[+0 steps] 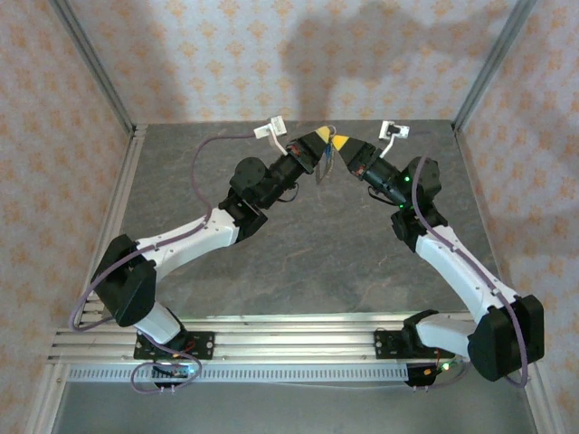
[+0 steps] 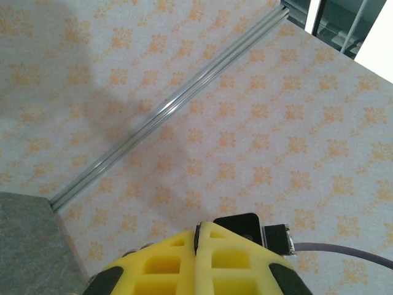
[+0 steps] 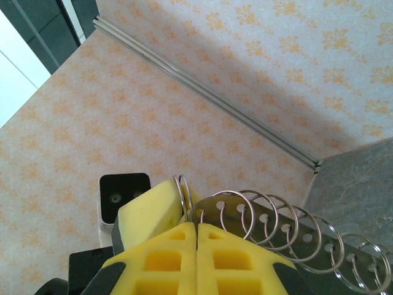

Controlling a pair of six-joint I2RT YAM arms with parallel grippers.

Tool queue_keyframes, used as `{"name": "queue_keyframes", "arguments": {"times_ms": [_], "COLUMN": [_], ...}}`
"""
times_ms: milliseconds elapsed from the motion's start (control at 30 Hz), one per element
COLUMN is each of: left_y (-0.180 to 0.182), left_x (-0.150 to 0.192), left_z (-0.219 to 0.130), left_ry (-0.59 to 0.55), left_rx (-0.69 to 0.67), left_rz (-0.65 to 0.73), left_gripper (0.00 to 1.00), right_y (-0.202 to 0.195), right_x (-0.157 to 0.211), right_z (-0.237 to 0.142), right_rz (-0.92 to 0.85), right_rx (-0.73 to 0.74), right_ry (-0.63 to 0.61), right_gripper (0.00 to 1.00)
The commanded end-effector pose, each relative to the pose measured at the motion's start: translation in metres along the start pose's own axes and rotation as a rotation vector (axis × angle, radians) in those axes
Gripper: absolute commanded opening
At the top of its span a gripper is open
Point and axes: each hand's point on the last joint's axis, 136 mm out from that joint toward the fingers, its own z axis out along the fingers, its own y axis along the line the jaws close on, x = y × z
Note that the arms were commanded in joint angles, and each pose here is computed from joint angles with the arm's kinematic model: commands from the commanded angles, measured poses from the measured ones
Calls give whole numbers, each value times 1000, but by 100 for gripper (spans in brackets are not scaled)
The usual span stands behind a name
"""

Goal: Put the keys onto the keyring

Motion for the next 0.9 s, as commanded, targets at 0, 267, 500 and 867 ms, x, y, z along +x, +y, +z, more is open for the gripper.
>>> {"name": "queue_keyframes", "arguments": {"times_ms": [0, 267, 500, 867], "left_y": [-19, -16, -12, -4], "left_x": [-18, -14, -11, -7], "left_z": [1, 1, 2, 4], "left_ry": [-76, -65, -59, -40], "left_rx": [67, 62, 50, 17], "left_rz": [-13, -19, -23, -47], "left_gripper": [0, 0, 0, 0], "right_y": [4, 6, 4, 1], "right_x": [12, 21, 23, 22], "right_z": [3, 16, 18, 15], "right_rz": [-1, 8, 14, 2], "right_rx": [-33, -50, -50, -12], "right_ry": [32, 64, 75, 73], "right_gripper": [0, 0, 0, 0]}}
